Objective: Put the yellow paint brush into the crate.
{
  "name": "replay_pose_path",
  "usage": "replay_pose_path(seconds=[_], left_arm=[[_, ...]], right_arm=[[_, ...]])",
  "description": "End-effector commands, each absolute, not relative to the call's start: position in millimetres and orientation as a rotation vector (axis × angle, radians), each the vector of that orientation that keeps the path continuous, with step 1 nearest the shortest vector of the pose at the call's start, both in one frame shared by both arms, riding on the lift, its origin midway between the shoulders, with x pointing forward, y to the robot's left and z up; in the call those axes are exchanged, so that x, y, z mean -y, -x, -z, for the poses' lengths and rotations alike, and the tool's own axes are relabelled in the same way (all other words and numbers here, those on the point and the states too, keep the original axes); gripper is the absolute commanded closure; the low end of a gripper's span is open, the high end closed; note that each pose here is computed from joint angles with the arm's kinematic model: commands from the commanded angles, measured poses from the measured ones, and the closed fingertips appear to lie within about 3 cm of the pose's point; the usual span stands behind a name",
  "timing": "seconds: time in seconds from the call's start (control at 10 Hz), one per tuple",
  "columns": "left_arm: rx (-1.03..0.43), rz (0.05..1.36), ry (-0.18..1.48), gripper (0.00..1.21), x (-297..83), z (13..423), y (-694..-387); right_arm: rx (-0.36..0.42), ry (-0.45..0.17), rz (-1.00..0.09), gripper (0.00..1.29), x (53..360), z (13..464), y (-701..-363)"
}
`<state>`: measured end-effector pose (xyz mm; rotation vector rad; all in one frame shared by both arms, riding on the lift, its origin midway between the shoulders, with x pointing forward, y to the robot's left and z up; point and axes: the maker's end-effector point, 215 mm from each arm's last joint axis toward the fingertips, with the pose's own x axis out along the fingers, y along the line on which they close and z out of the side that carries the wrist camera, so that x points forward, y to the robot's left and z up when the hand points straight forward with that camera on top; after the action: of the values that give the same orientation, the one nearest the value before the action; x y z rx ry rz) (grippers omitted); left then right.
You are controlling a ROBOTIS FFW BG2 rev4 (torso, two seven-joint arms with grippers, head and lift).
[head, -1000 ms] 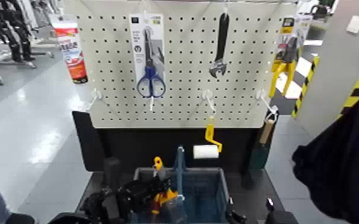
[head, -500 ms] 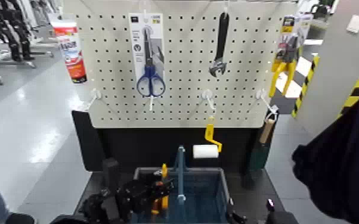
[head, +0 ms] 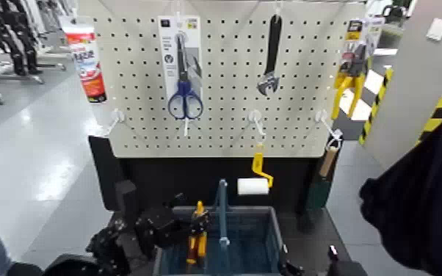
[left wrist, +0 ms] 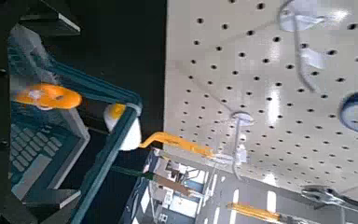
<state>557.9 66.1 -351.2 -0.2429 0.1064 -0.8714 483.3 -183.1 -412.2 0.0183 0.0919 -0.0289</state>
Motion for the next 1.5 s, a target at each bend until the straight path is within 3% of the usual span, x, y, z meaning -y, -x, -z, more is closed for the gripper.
replay_pose_path(seconds=[0.1,0.4,0.8,1.5], left_arm=[[-0.062,0.807,0.188,0.1,-90.1,330.5,-556.9],[0.006,0.616,0.081,0.1,-136.7,309.7,-557.0],[0.039,0.354,0.018,0.1,-194.5,320.9,-535.3],[0.0,0.235,-0.007,0.1,-209.8,353.7,-500.8]], right_arm=[[-0.095,-0.02,0.031,0.14,183.2,413.0,-482.2],[-0.094,-0.022,0.036,0.14,185.1,412.6,-481.7],[-0.092,-0.026,0.047,0.14,189.8,410.7,-479.5],[-0.079,-0.019,0.049,0.14,191.3,407.5,-477.3]])
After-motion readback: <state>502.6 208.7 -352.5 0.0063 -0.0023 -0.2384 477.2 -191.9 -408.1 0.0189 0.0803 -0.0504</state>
